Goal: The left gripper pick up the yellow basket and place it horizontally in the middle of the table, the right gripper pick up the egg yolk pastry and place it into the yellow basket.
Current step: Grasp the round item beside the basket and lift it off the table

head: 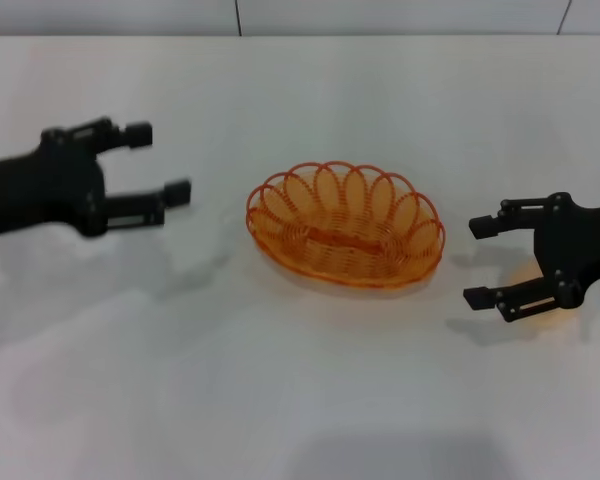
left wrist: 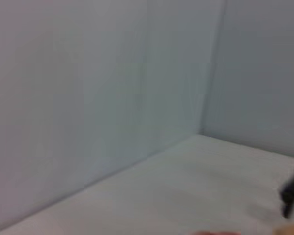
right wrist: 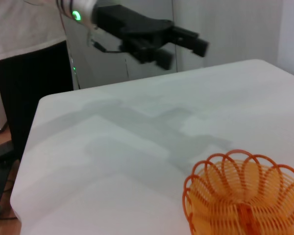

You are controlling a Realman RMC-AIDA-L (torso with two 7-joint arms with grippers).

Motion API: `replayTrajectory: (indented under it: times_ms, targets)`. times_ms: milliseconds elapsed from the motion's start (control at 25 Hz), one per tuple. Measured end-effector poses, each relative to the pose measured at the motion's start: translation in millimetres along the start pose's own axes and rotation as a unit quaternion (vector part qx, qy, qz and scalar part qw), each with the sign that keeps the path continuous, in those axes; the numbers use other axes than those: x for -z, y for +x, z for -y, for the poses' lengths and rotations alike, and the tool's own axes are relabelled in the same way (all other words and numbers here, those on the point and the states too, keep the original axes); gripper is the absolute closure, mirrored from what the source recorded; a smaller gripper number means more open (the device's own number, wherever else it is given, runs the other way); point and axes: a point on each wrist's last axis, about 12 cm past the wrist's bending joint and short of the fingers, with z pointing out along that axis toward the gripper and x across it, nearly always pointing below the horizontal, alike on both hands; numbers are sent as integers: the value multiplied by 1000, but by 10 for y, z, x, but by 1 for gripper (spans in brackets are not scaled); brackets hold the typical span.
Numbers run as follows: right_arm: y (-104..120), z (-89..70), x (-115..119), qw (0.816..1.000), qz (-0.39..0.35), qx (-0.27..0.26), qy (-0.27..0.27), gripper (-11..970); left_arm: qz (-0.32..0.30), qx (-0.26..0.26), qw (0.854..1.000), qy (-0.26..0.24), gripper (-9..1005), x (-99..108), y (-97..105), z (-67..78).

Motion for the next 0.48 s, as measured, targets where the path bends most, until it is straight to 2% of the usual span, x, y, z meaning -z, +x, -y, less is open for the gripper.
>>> replayTrajectory:
  times_ms: [240, 480]
  targets:
    - [-16, 12, 58, 999, -29, -13, 8, 103, -40, -29, 996, 76, 123, 272, 151, -32]
    - [4, 55, 84, 996, -81, -45, 19, 109, -78, -44, 989, 114, 124, 357, 140, -37]
